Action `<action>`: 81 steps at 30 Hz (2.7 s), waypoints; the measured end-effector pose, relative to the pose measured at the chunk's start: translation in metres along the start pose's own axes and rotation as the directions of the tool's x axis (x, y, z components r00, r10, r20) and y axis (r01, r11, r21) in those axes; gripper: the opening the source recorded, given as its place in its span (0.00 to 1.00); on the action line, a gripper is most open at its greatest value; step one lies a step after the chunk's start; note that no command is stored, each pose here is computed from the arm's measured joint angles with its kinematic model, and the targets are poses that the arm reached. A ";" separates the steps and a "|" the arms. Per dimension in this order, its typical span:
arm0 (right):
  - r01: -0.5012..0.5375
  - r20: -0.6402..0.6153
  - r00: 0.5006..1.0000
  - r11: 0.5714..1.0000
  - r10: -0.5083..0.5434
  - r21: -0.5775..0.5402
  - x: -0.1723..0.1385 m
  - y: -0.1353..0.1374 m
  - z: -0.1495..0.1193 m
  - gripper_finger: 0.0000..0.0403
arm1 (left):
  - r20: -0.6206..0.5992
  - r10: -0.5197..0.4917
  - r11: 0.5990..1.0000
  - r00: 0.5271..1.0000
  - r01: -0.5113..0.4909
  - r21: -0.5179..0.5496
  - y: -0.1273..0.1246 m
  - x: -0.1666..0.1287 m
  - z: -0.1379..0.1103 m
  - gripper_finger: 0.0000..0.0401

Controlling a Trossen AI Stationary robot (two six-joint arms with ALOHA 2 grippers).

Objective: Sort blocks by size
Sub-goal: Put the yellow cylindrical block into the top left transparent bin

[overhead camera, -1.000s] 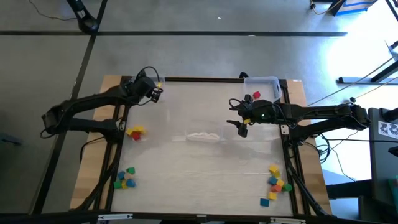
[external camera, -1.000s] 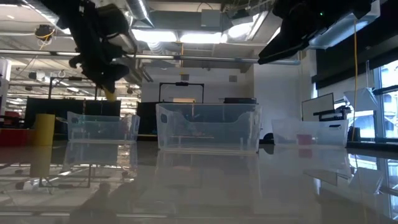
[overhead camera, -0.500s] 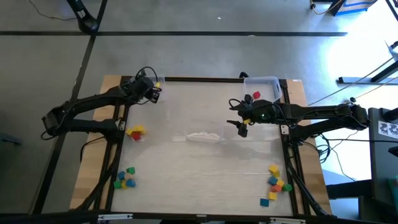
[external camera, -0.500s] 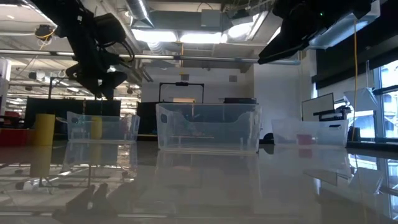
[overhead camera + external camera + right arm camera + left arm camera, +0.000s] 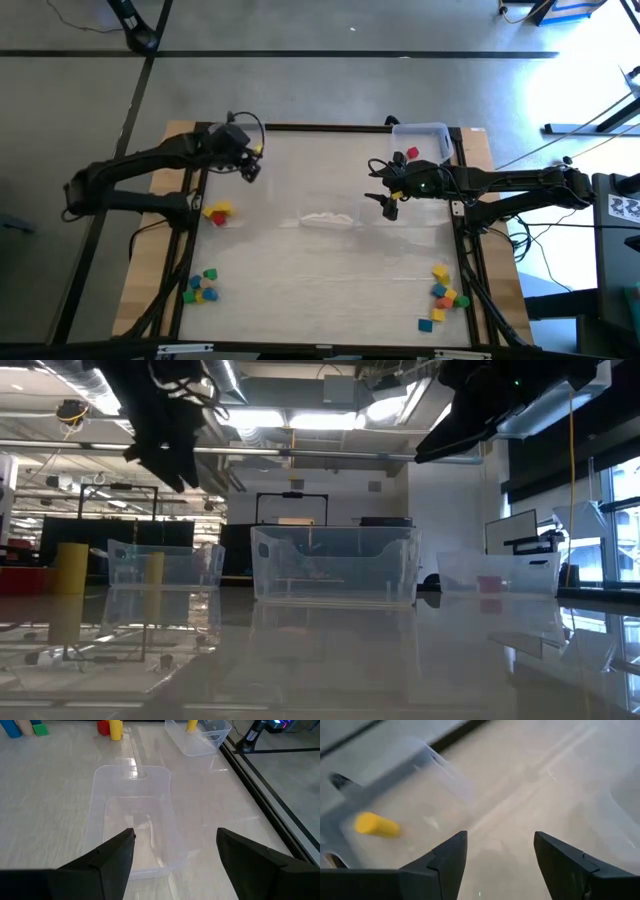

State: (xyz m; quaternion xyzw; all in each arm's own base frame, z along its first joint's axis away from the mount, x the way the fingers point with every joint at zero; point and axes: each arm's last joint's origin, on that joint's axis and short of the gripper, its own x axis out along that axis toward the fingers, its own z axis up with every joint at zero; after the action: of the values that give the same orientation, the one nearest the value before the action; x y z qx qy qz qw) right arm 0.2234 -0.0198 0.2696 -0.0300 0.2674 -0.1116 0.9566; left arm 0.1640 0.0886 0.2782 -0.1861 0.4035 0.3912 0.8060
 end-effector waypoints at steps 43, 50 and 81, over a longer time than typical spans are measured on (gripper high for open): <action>-0.001 -0.012 1.000 1.000 0.001 -0.002 0.002 0.000 -0.001 0.70 | -0.435 0.043 0.998 0.899 -0.018 0.061 -0.029 0.022 -0.106 0.53; 0.042 -0.037 0.998 0.999 -0.043 -0.010 0.007 0.000 -0.003 0.70 | -0.470 0.050 0.998 0.881 -0.032 0.046 -0.025 0.032 -0.120 0.53; 0.050 -0.038 0.998 0.999 -0.050 -0.011 0.007 0.000 -0.004 0.70 | -0.327 -0.051 0.994 0.944 0.080 0.076 -0.039 0.007 -0.078 0.31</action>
State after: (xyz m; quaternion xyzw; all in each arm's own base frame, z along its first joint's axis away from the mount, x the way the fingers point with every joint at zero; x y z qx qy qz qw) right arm 0.2276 -0.0215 0.2628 -0.0391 0.2854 -0.1348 0.9481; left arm 0.1572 0.0194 0.2247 -0.2253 0.5410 0.3102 0.7486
